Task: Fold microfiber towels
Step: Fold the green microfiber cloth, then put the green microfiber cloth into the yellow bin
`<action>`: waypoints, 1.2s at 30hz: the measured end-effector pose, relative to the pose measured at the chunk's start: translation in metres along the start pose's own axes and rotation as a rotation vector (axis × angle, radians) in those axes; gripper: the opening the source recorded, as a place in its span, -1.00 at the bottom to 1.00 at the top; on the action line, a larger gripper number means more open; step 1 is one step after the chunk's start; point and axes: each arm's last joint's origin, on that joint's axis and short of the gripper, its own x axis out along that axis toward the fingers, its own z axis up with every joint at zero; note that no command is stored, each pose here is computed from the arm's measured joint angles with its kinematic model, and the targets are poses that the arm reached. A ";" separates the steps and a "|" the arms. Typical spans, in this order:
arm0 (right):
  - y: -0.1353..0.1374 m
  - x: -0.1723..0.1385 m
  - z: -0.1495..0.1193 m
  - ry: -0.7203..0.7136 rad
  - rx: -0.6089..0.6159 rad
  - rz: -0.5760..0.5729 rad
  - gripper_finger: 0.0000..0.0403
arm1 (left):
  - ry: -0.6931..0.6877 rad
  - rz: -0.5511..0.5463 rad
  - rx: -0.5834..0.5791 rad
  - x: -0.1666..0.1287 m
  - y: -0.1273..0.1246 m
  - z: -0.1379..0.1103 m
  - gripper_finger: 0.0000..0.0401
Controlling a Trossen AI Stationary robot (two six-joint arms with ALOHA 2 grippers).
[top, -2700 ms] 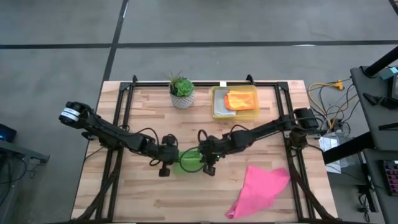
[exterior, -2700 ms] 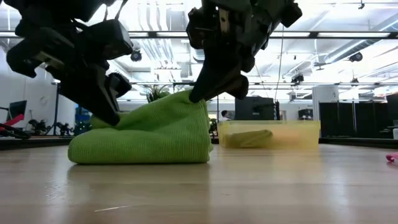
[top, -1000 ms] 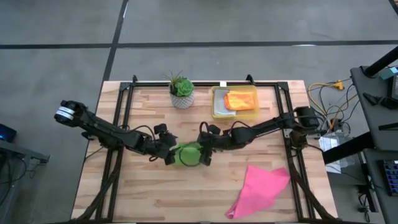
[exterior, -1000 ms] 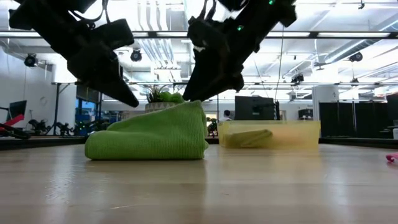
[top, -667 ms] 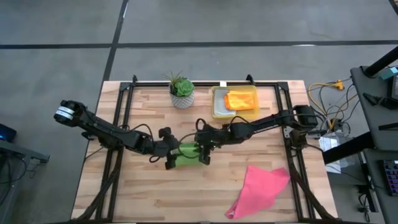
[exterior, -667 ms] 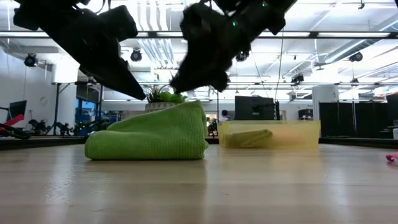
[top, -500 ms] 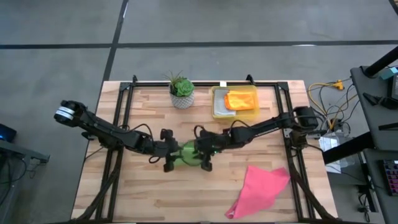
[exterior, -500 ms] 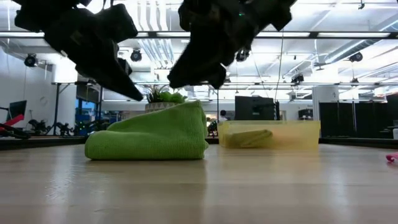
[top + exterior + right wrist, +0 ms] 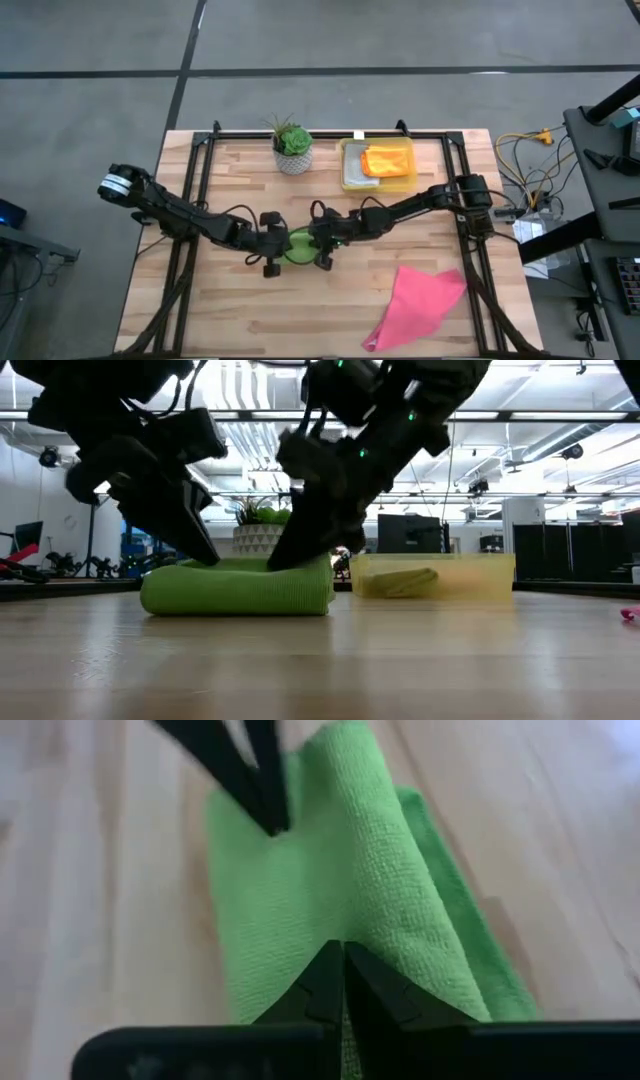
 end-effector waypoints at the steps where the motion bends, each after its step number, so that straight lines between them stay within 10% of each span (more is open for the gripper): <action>1: -0.002 0.002 -0.001 0.008 0.012 -0.007 -0.96 | 0.003 0.015 -0.016 0.002 0.001 -0.001 -0.99; 14: -0.028 0.016 -0.005 0.013 0.113 -0.094 -0.96 | 0.025 0.137 -0.077 0.010 0.004 -0.007 -1.00; 25: -0.007 -0.015 0.022 -0.099 -0.077 0.039 -0.94 | 0.004 0.216 -0.124 0.012 0.021 -0.002 -1.00; 30: 0.011 -0.013 0.011 -0.040 -0.216 0.186 -0.71 | 0.034 0.215 -0.141 0.022 0.033 -0.003 -1.00; 36: 0.030 -0.009 -0.004 -0.026 -0.362 0.068 -0.17 | 0.047 0.143 -0.138 0.032 0.037 -0.003 -1.00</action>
